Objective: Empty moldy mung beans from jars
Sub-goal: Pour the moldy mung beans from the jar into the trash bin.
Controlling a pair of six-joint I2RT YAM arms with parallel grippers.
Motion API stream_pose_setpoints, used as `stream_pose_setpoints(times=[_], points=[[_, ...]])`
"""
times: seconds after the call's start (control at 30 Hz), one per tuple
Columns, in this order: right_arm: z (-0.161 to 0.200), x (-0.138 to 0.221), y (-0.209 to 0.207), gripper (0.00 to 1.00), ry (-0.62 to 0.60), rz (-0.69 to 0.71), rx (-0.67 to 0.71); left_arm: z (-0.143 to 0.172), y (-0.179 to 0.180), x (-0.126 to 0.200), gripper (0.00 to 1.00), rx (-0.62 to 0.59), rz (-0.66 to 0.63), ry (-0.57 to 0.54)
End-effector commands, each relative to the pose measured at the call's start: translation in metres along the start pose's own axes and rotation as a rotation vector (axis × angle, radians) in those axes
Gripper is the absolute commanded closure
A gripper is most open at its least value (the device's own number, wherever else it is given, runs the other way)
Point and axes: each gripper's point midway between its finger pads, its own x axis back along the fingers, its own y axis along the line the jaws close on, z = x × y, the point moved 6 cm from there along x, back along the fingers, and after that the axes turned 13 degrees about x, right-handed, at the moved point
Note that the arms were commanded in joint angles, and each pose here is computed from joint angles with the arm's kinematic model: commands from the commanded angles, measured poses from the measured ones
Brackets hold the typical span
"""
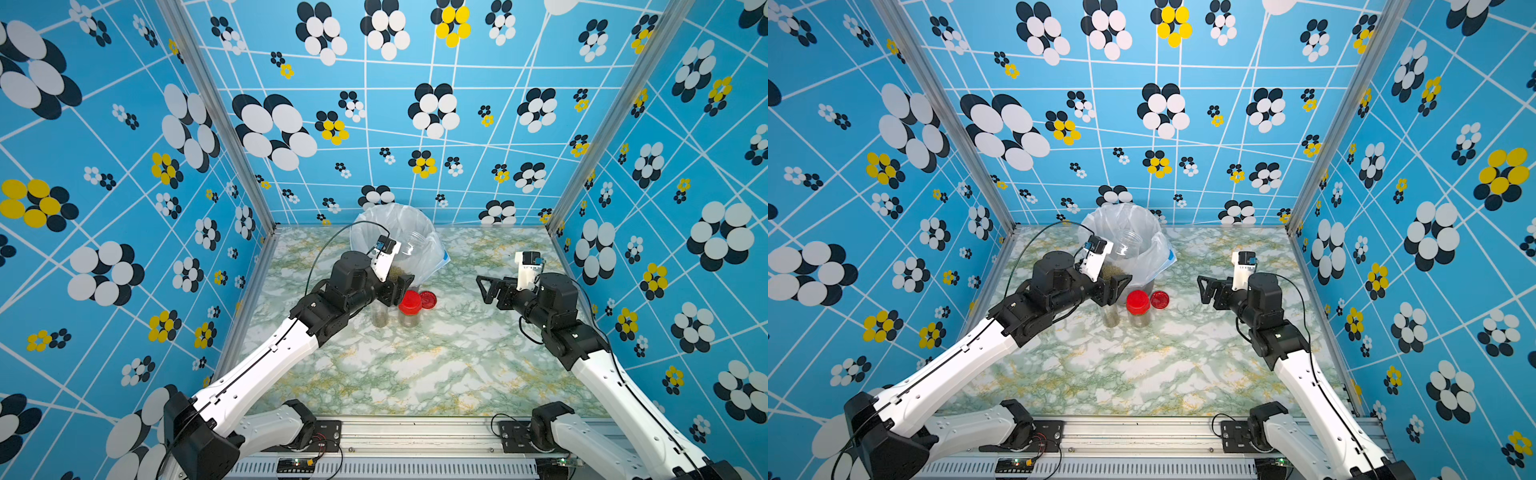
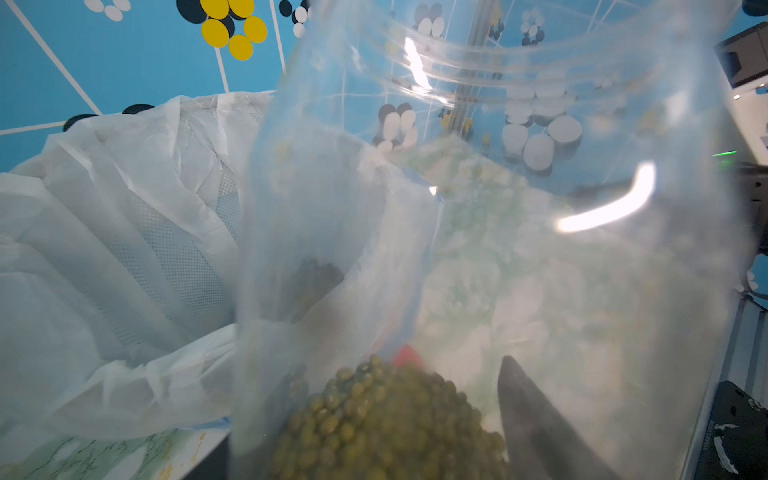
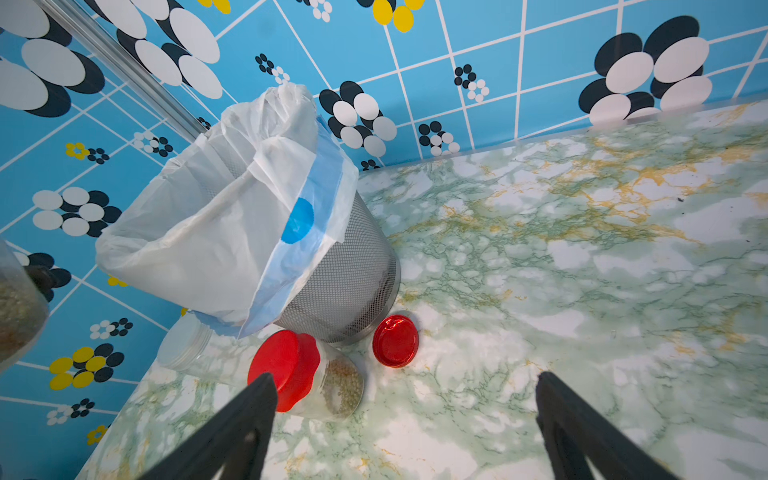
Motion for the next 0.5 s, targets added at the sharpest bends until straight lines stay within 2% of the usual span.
stream_pose_setpoints(times=[0.0,0.47], points=[[-0.002,-0.003,0.000,0.01,0.000,-0.013,-0.003,-0.017,0.003,0.009,0.50,0.030,-0.043,-0.019],[0.000,-0.004,0.006,0.01,0.020,-0.062,0.007,-0.039,0.035,0.009,0.50,0.084,-0.206,0.042]])
